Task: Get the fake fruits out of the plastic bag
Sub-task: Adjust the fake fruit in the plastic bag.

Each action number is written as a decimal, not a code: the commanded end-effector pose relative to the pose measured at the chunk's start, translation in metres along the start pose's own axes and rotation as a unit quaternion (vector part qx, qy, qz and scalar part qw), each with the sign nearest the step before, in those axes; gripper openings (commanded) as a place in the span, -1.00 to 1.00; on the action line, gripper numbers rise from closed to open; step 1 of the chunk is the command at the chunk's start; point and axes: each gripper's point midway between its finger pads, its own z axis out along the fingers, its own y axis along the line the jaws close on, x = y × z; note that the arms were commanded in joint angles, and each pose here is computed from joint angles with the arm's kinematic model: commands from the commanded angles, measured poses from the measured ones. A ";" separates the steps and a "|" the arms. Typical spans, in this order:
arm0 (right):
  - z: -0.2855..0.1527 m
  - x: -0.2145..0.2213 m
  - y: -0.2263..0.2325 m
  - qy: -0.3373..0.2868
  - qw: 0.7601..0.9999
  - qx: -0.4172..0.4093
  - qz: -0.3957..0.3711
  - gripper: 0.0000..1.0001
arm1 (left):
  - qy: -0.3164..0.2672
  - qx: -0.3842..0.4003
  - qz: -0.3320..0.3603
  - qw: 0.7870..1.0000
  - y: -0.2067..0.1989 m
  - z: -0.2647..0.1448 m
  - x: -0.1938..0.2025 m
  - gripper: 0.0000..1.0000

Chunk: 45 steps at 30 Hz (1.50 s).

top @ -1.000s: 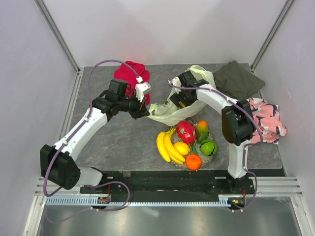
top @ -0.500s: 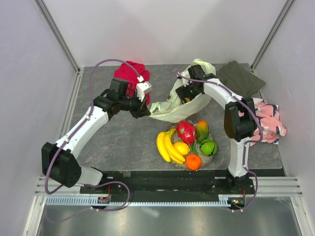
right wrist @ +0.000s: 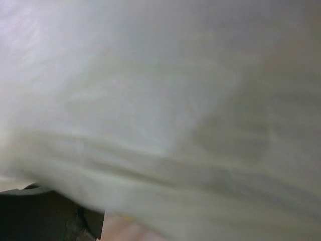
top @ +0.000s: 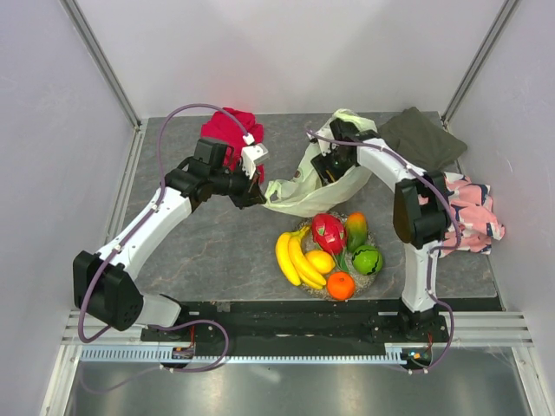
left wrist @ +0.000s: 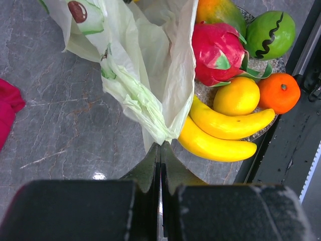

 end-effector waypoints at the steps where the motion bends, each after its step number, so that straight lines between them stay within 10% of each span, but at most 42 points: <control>1: -0.104 -0.050 0.005 -0.128 0.990 0.014 -0.061 0.02 | -0.031 0.003 0.024 0.999 -0.003 -0.005 -0.027 -0.97; 13: -0.168 -0.042 0.039 -0.197 0.975 -0.024 -0.101 -0.01 | -0.046 0.000 0.042 0.998 -0.004 -0.003 -0.044 -0.97; 29: -0.081 -0.045 -0.029 -0.162 0.978 0.112 -0.064 -0.04 | -0.046 -0.018 0.073 0.996 0.002 0.007 -0.055 -0.97; 35: -0.062 0.011 -0.023 -0.092 0.988 0.103 -0.074 0.33 | -0.040 -0.007 0.097 0.994 -0.007 0.015 -0.055 -0.97; 39: -0.070 0.043 -0.009 -0.036 0.996 0.067 -0.049 0.97 | -0.030 -0.015 0.123 0.992 -0.009 0.014 -0.056 -0.97; 45: -0.144 0.030 0.004 -0.098 0.993 0.033 -0.061 0.96 | -0.026 -0.013 0.185 0.982 -0.016 -0.003 -0.060 -0.97</control>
